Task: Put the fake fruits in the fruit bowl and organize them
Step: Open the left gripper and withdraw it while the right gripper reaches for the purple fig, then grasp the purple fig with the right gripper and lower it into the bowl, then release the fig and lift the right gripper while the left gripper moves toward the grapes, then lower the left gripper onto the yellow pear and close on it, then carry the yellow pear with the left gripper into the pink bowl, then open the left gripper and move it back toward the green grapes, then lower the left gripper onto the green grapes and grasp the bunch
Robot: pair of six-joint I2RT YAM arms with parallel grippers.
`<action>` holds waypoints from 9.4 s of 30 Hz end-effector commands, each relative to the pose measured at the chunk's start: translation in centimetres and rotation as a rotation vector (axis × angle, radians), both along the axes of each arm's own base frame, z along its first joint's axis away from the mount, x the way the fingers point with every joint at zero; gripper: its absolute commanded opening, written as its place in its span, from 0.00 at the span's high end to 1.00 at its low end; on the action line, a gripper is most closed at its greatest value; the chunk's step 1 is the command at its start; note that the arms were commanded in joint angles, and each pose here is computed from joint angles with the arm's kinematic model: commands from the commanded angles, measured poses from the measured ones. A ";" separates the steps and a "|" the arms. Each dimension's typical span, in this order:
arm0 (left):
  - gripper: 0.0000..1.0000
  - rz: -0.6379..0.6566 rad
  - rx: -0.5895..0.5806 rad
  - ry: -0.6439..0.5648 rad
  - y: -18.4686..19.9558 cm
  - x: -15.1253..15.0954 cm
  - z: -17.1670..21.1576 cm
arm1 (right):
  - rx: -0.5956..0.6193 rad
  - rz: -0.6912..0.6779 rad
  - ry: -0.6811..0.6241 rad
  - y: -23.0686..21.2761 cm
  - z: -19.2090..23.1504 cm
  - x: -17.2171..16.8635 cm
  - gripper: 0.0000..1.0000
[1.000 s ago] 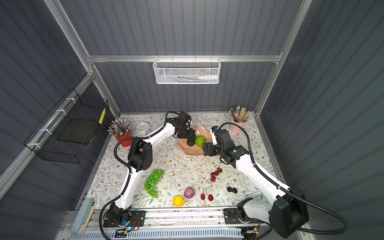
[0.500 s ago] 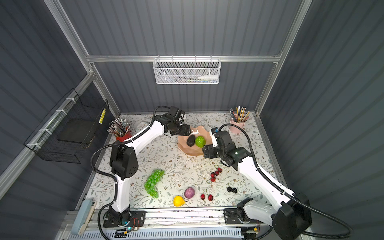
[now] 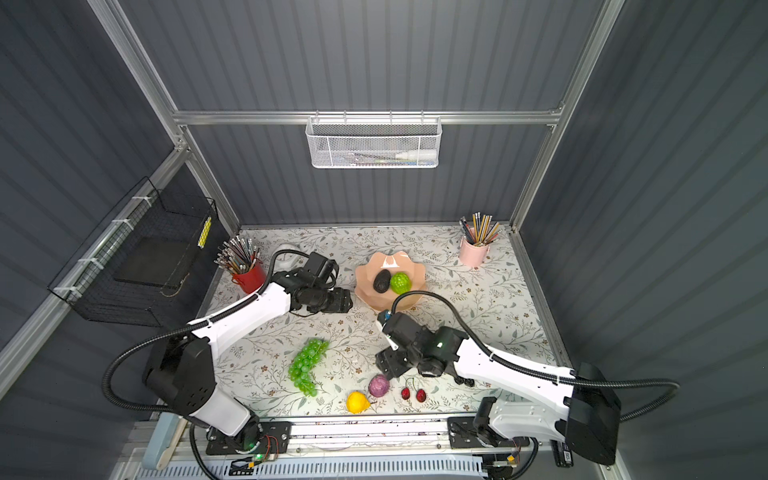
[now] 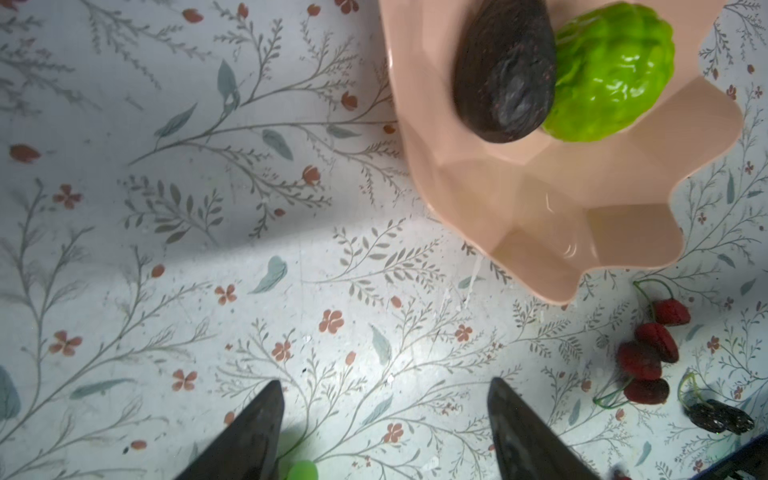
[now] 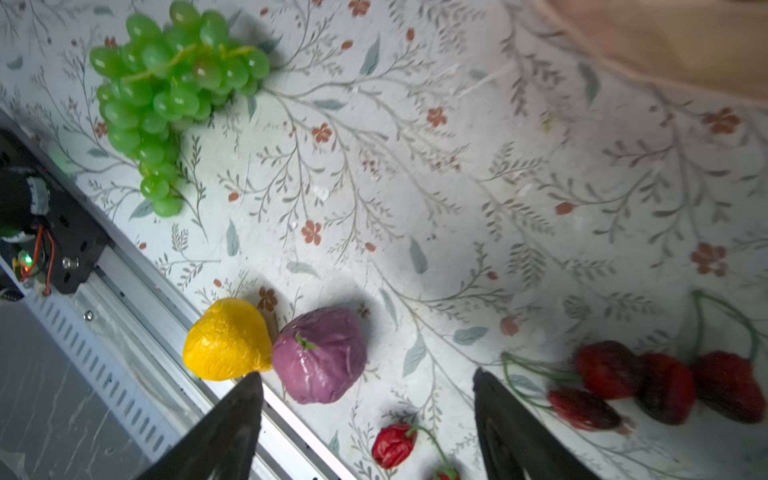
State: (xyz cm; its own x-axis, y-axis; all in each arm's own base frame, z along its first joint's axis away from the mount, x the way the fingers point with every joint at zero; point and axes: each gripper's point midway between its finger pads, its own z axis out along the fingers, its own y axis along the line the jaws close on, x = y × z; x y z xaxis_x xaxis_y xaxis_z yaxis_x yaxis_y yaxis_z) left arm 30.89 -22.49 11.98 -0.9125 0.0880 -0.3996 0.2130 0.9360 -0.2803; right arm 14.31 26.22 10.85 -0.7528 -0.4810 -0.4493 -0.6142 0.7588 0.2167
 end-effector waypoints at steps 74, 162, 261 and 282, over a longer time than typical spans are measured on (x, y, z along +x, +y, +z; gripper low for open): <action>0.21 0.317 0.089 -0.210 9.9 -4.7 2.6 | -0.176 -0.292 -0.085 -0.9 -4.7 25.5 0.47; 0.66 -0.702 0.296 0.265 -5.3 -24.5 -8.2 | 0.202 -0.430 -0.254 -5.7 4.1 18.3 0.11; 0.44 -0.180 0.379 0.341 4.6 -7.1 -3.1 | 0.313 -0.454 -0.190 -8.5 5.8 15.9 0.13; 0.74 -0.231 0.448 0.436 5.4 -8.2 -7.6 | 0.295 -0.450 -0.167 -8.3 3.8 16.4 0.13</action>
State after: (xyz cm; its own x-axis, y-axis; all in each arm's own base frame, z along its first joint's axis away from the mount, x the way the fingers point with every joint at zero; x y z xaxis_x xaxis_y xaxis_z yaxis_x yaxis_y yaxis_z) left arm 23.22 -17.52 4.14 -0.9249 0.3635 0.1119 0.3677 0.9297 0.0195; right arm 30.53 17.75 14.76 -0.7632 0.0316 -0.6454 -0.2830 0.8815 0.3778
